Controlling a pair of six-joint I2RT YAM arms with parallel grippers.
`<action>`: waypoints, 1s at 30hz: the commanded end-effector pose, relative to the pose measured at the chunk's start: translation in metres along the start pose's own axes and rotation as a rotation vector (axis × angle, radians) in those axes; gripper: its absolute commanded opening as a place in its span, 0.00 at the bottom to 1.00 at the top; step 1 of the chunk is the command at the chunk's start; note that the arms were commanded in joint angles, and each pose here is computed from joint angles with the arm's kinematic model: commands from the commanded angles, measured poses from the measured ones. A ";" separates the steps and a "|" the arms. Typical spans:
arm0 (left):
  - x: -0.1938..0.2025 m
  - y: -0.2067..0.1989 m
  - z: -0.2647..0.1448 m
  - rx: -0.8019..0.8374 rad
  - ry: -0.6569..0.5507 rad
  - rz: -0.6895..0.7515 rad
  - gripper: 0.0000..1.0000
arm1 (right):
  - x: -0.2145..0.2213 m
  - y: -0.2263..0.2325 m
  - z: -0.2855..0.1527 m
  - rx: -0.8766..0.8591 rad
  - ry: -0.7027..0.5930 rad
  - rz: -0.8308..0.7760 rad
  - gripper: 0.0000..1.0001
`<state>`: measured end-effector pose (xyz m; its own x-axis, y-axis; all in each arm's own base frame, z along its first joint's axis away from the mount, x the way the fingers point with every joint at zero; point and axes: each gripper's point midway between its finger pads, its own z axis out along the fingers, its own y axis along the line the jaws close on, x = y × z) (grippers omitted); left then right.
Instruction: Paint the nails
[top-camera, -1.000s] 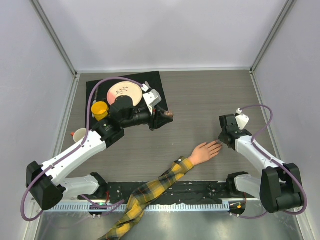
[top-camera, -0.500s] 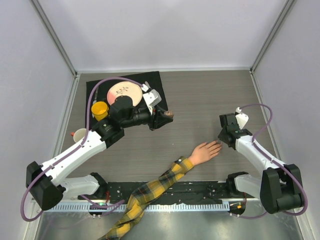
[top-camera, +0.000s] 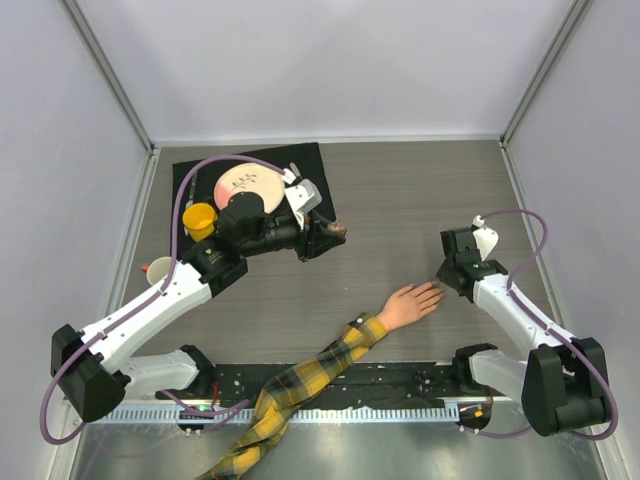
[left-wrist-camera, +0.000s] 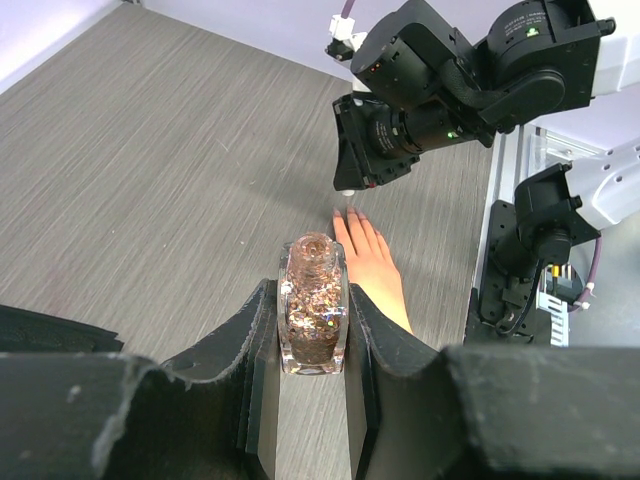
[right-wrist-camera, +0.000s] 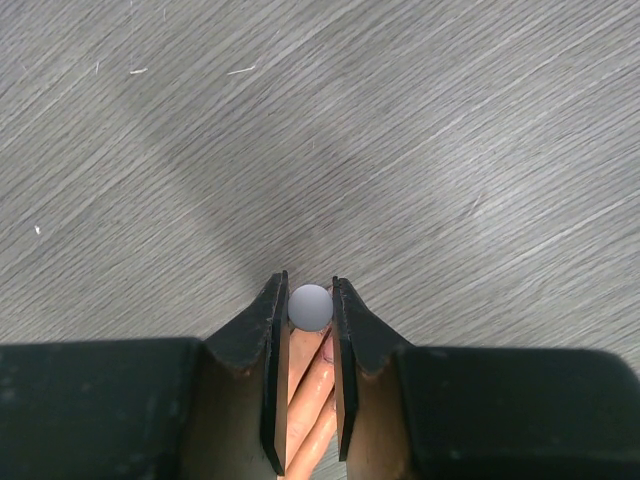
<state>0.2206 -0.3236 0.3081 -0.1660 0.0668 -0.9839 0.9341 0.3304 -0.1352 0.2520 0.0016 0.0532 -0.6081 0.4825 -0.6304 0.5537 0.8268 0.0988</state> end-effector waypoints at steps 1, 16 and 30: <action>-0.018 -0.008 -0.006 0.018 -0.057 0.047 0.00 | -0.009 0.004 -0.007 -0.018 -0.017 0.032 0.01; -0.017 -0.007 -0.006 0.017 -0.055 0.047 0.00 | -0.008 -0.001 0.003 0.034 -0.027 0.031 0.01; -0.017 -0.007 -0.005 0.018 -0.053 0.048 0.00 | -0.019 -0.002 0.008 0.065 -0.064 0.009 0.01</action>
<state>0.2193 -0.3224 0.3070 -0.1676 0.0687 -0.9835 0.9339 0.3306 -0.1360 0.2498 -0.0053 0.0431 -0.6147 0.4838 -0.6229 0.5856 0.8090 0.0505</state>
